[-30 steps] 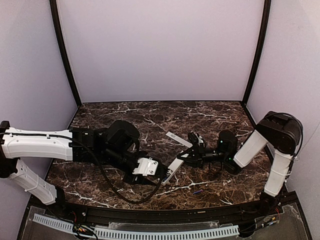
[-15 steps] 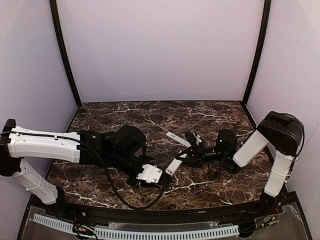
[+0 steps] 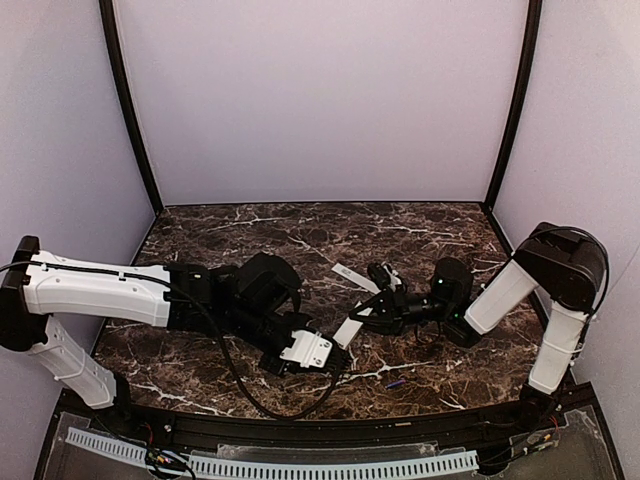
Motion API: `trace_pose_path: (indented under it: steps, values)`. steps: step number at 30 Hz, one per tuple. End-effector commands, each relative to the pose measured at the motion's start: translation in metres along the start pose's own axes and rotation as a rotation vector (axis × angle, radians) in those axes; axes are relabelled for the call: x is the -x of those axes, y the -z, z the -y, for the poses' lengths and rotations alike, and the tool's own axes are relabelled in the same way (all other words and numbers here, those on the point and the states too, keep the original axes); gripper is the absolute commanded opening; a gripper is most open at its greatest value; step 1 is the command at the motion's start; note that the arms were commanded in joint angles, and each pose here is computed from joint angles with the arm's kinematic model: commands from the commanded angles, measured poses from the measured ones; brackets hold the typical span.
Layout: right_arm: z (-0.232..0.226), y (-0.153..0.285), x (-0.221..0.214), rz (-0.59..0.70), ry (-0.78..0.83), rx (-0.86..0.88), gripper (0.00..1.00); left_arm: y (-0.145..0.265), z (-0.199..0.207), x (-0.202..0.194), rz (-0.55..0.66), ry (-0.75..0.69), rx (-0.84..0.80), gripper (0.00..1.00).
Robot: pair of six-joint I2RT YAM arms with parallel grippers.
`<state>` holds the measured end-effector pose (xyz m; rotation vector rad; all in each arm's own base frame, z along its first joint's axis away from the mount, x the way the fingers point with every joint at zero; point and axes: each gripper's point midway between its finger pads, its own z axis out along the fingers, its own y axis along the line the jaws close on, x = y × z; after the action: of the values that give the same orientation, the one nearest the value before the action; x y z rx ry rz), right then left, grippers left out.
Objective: Load the batteries into the remote control
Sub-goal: Load the battery into the battery compartment.
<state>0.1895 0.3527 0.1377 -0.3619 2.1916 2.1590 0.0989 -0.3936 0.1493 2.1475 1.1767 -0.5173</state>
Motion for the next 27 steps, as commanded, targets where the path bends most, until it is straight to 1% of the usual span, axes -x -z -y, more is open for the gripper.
trace_pose_path:
  steps: [1,17,27]
  values:
    - [-0.043,-0.003,0.002,0.001,0.188,0.125,0.0,0.001,-0.004,0.004,0.005,-0.01,0.018,0.18]
    - [-0.05,-0.006,-0.001,-0.012,0.204,0.142,0.0,-0.005,-0.007,-0.002,-0.019,0.011,0.027,0.12]
    - [-0.058,-0.008,-0.003,-0.017,0.216,0.16,0.0,-0.013,-0.004,-0.007,-0.035,0.032,0.002,0.1]
